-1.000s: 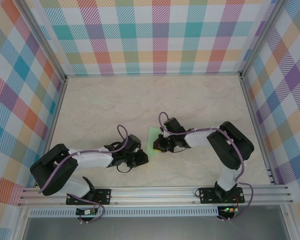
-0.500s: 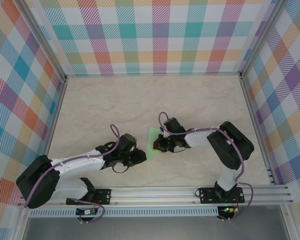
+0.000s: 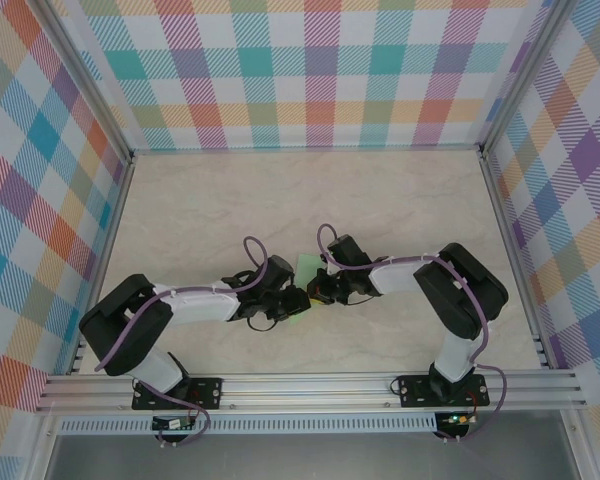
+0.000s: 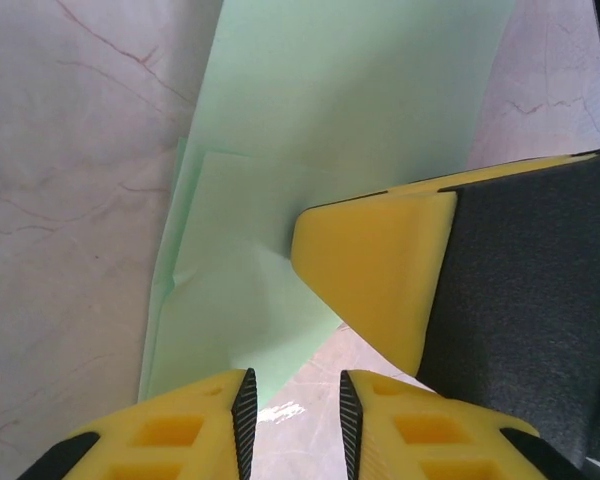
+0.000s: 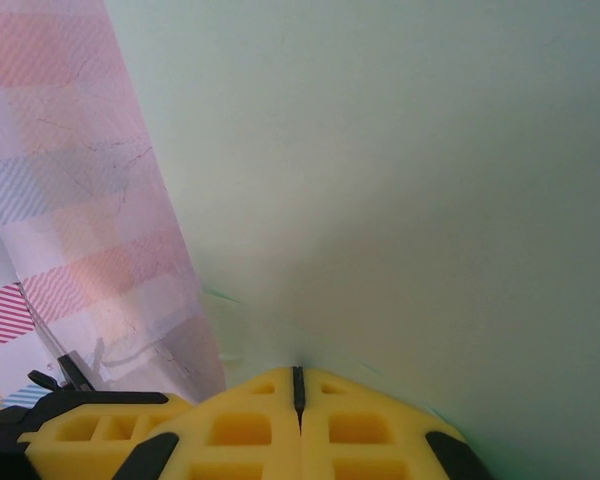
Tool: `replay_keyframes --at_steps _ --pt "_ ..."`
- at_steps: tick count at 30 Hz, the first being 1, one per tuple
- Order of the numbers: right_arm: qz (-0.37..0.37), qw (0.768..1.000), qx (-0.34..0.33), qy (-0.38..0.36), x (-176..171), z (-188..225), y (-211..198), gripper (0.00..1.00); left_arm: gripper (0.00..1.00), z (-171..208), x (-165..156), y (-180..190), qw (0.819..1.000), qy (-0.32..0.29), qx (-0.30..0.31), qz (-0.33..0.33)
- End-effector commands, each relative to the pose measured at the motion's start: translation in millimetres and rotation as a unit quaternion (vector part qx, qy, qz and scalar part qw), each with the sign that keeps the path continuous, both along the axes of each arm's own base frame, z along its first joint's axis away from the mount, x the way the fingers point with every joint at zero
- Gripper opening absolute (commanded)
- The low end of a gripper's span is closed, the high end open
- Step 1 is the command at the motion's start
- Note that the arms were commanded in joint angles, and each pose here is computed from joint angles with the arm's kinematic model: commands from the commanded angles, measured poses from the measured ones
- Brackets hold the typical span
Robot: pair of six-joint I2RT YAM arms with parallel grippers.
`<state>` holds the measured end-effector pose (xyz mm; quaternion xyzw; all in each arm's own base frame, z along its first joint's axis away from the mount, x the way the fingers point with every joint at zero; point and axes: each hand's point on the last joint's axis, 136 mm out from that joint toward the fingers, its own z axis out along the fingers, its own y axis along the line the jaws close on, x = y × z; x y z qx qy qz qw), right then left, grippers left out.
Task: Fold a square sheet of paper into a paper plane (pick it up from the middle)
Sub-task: Third fold the triangle at the center of the table.
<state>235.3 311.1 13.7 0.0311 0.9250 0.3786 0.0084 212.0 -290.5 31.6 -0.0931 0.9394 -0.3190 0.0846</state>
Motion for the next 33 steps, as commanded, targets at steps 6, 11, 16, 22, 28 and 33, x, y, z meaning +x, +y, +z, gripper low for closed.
replay_keyframes --at_steps 6,11,16,22,28,33 --pt "-0.016 0.996 -0.086 0.029 -12 -34 -28 0.04 0.29 -34 -33 30 0.998 0.054 0.041 -0.005" --pt "-0.015 0.996 -0.084 0.025 -8 -30 -25 0.05 0.30 -43 -47 47 0.996 0.062 0.058 -0.008" --pt "-0.009 0.998 -0.069 0.011 -1 -13 -17 0.05 0.29 -41 -47 52 0.996 0.058 0.066 -0.006" --pt "0.003 0.999 -0.022 -0.027 7 31 -4 0.07 0.25 -41 -43 50 0.995 0.054 0.080 -0.019" --pt "0.000 1.000 0.011 -0.023 -7 35 1 0.04 0.21 -44 -40 51 0.995 0.052 0.085 -0.007" --pt "0.012 1.000 0.022 -0.007 -24 22 15 0.03 0.20 -49 -42 52 0.994 0.058 0.091 -0.009"
